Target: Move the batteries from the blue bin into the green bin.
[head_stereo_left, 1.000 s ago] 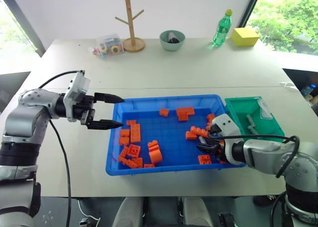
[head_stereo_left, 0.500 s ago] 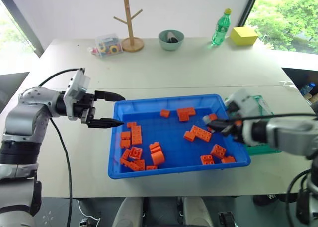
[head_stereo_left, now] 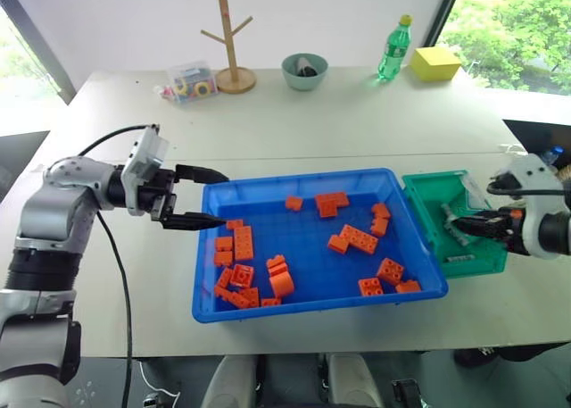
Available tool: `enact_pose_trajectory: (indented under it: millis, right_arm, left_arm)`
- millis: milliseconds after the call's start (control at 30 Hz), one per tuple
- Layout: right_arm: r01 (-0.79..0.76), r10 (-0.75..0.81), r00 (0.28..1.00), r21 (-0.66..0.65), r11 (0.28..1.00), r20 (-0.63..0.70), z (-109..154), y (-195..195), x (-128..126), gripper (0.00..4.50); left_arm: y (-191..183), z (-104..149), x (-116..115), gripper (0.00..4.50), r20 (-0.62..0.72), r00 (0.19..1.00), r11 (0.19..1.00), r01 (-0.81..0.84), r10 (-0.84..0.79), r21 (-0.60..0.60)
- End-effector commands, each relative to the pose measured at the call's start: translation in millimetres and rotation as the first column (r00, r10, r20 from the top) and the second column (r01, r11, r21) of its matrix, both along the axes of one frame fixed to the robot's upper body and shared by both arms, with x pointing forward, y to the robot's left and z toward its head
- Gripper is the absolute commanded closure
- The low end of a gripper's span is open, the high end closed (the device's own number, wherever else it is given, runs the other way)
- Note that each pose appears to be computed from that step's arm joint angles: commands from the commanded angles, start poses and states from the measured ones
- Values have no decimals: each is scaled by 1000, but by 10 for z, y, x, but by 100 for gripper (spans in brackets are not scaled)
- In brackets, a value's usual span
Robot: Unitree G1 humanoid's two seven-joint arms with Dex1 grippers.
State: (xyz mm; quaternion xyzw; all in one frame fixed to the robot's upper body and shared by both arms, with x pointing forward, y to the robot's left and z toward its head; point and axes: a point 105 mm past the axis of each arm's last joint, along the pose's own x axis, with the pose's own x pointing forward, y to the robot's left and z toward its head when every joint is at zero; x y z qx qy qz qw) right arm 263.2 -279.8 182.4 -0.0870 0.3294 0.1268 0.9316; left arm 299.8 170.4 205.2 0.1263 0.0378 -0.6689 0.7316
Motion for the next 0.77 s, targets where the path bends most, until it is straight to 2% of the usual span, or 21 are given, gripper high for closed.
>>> enact_pose_trajectory:
  millis: [33, 100, 200, 267, 367, 467, 633, 767]
  right_arm:
    - [-40, 47, 985, -46, 998, 168, 210, -9, 77, 111]
    - [-84, 91, 964, -35, 996, 251, 321, -47, 66, 111]
    - [-216, 214, 928, -27, 976, 306, 430, -45, -72, 111]
    - [-291, 285, 912, -23, 956, 295, 445, -90, -189, 111]
    - [-407, 414, 875, -83, 910, 250, 431, -130, -339, 111]
    - [-511, 515, 832, -74, 856, 207, 444, -141, -481, 111]
    - [-570, 576, 802, -84, 817, 158, 434, -226, -540, 111]
    - [-554, 567, 800, -120, 824, 196, 441, -239, -442, 111]
  left_arm:
    - [7, 88, 1, 0, 47, 999, 1000, 13, -13, 11]
    - [11, 87, 1, 0, 44, 999, 1000, 10, -10, 10]
    - [32, 93, 1, 0, 37, 999, 1000, -7, 7, 6]
    - [58, 100, -1, 0, 28, 999, 1000, -22, 22, 5]
    - [105, 101, -21, 0, 21, 999, 999, -30, 29, 24]
    - [160, 122, -27, 0, 17, 999, 998, -42, 41, 42]
    - [215, 177, -27, 0, 14, 998, 997, -58, 57, 44]
    - [251, 182, -39, 0, 29, 997, 996, -69, 67, 59]
